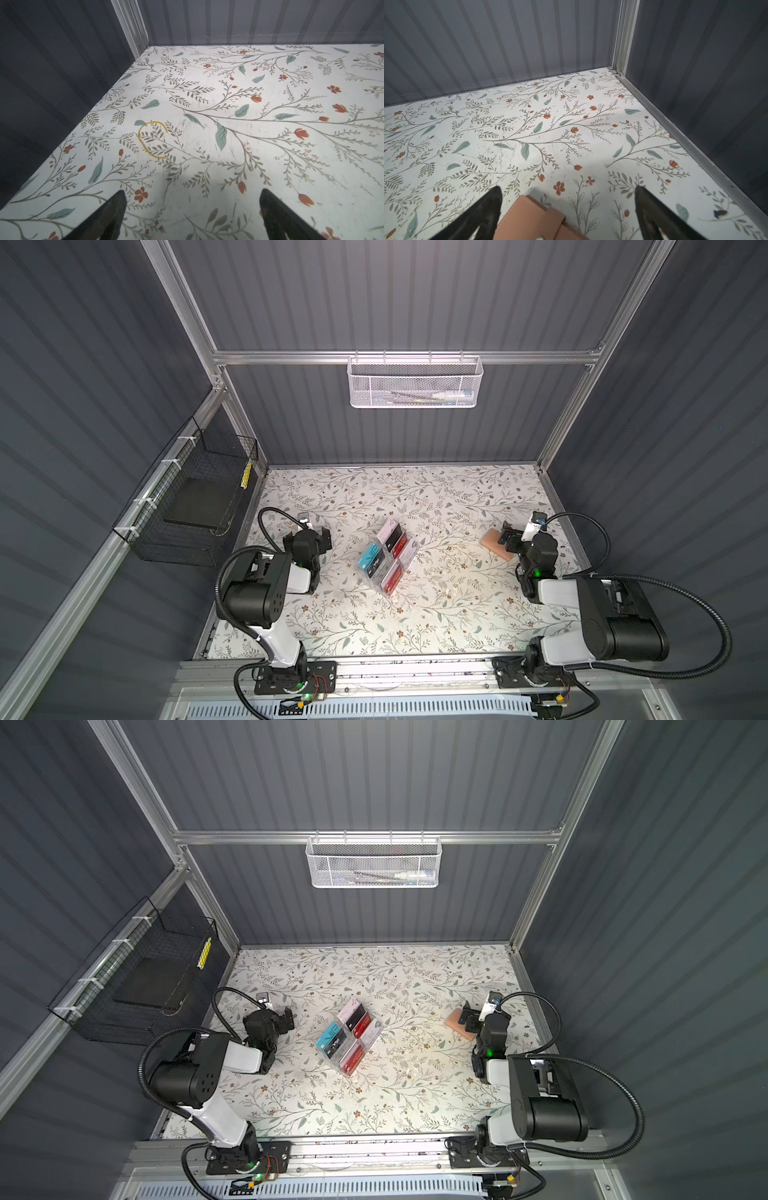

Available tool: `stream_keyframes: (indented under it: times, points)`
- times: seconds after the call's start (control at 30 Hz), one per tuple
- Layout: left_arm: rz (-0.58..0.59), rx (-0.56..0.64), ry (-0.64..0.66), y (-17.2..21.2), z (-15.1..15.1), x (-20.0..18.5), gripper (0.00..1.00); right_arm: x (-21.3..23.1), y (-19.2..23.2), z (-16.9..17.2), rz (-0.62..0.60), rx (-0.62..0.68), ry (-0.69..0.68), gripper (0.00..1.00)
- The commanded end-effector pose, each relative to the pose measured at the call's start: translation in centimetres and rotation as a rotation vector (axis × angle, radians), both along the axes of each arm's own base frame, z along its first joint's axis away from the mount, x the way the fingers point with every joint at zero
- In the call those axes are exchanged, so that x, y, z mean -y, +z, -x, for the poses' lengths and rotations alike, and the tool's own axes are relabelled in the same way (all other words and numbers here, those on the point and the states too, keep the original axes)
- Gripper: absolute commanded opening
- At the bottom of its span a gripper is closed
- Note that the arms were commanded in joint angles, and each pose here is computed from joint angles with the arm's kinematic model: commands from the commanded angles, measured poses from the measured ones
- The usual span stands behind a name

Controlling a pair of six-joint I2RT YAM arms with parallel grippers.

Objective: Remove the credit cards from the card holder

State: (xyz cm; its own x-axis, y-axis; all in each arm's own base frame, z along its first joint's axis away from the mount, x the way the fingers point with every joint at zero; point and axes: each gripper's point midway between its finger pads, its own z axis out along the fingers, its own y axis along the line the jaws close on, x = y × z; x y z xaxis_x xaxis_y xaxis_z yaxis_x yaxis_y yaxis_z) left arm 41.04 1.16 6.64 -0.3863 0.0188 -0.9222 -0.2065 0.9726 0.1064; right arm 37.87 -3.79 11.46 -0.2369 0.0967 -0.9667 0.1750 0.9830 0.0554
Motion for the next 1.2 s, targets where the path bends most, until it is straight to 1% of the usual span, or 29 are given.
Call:
stream_keyframes:
  times: [0.0, 0.7, 0.87, 1.0, 1.03, 1.07, 1.1, 1.17]
  points:
    - [-0.012, 0.018, -0.005, 0.4, -0.3, -0.1, 1.0, -0.2, 0.5, -0.4, 0.012, 0.015, 0.011, 0.99]
    - [-0.013, 0.015, -0.009, 0.4, -0.3, 0.0, 1.0, -0.2, 0.6, -0.4, 0.017, 0.018, 0.008, 0.99]
    - [-0.013, 0.017, -0.01, 0.4, -0.3, 0.0, 1.0, 0.8, 1.5, 0.2, 0.02, 0.045, -0.069, 0.99]
    - [-0.011, 0.015, -0.011, 0.4, -0.3, 0.0, 1.0, 1.9, 3.0, 0.9, 0.021, 0.021, -0.148, 0.99]
    - [-0.022, 0.032, 0.037, 0.9, -0.1, -0.8, 1.0, 2.3, 3.4, 1.2, 0.01, 0.01, -0.172, 0.99]
    - [-0.01, 0.021, 0.053, 1.2, 0.3, -1.0, 1.0, 2.6, 3.9, 1.4, -0.001, 0.004, -0.193, 0.99]
    - [-0.023, 0.037, 0.092, 2.2, 0.4, -1.6, 1.0, 2.8, 4.3, 1.6, -0.014, 0.002, -0.213, 0.99]
    - [-0.023, 0.014, 0.193, 3.8, 1.0, -2.9, 1.0, 2.9, 5.1, 2.0, -0.055, 0.0, -0.23, 0.99]
